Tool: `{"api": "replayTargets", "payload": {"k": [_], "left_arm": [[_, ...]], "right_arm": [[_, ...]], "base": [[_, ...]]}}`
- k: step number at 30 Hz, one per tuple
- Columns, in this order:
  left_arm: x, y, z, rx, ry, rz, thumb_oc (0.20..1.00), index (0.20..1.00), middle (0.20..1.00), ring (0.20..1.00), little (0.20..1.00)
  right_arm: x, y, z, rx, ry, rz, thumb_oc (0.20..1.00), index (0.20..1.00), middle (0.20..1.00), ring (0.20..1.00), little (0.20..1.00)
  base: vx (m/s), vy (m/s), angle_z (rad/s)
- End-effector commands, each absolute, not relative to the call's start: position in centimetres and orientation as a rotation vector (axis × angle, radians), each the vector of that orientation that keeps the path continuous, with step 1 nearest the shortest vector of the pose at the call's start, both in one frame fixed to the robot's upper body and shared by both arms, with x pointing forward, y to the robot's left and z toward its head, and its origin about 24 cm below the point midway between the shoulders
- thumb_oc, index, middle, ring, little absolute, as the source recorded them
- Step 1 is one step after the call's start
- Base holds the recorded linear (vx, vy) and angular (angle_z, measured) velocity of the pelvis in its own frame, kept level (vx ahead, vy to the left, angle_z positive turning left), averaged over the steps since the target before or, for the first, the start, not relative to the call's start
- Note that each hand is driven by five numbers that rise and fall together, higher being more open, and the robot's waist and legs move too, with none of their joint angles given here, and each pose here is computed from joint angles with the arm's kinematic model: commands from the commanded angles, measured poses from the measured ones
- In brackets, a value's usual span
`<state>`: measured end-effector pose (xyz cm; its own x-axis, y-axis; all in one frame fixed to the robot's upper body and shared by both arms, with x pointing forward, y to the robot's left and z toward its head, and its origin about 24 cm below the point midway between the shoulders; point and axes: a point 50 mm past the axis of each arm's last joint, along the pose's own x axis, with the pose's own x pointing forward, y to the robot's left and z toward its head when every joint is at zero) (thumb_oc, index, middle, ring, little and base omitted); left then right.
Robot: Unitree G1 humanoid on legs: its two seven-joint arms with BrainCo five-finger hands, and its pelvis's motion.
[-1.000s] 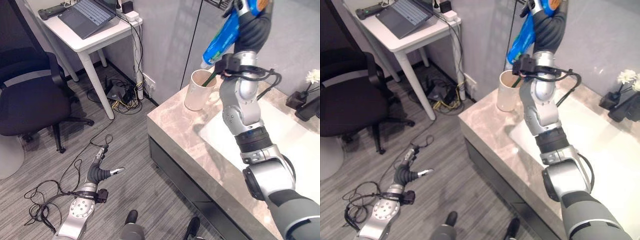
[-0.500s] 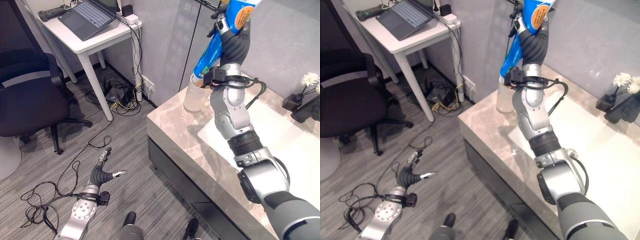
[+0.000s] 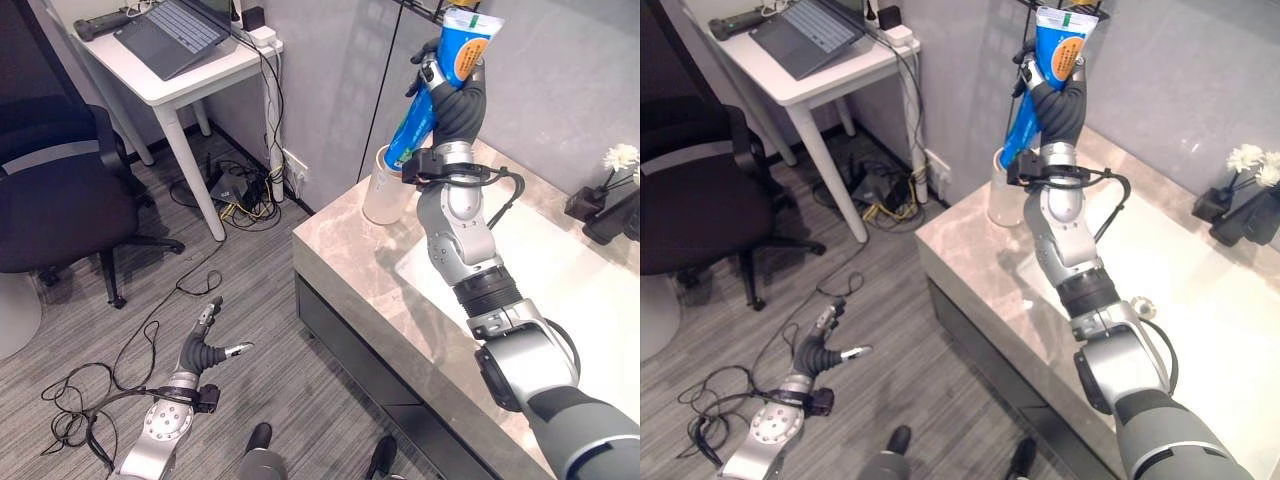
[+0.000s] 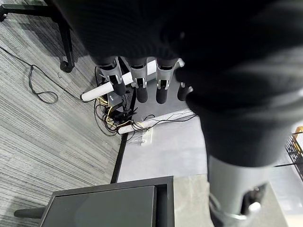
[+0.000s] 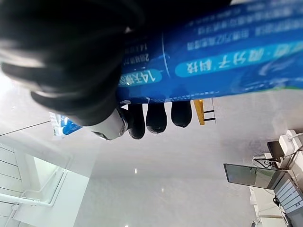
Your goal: Put brush and paste in cup on sink, flatten towel.
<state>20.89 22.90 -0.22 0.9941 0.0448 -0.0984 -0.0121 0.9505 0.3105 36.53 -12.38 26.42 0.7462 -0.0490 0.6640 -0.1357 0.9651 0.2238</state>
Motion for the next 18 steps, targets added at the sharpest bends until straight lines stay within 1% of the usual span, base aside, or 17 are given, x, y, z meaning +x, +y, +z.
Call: {"api": "replayTargets", "payload": {"k": [1,8,17,18], "left_arm": [[21.9,22.6,1.4,0.353,0.013,-0.017,1.0,1.0,1.0,1.0,1.0],[22.1,22.5,1.4,0.355,0.009,-0.019,1.0,1.0,1.0,1.0,1.0],[22.2,22.4,1.4,0.365,0.004,-0.024,1.0,1.0,1.0,1.0,1.0],[22.2,22.4,1.5,0.364,0.003,-0.024,1.0,1.0,1.0,1.0,1.0]], "right_arm": [[35.2,-13.3,30.3,0.224,-0.907,0.052,0.2,0.2,0.2,0.2,0.2],[35.2,-13.0,29.8,0.165,-0.905,0.041,0.2,0.2,0.2,0.2,0.2],[35.9,-13.1,29.2,0.154,-0.863,0.021,0.2,0.2,0.2,0.2,0.2],[35.9,-13.1,29.1,0.156,-0.859,0.02,0.263,0.263,0.263,0.263,0.263]], "base": [[0.0,0.0,0.0],[0.0,0.001,0.0],[0.0,0.0,0.0],[0.0,0.0,0.0]]}}
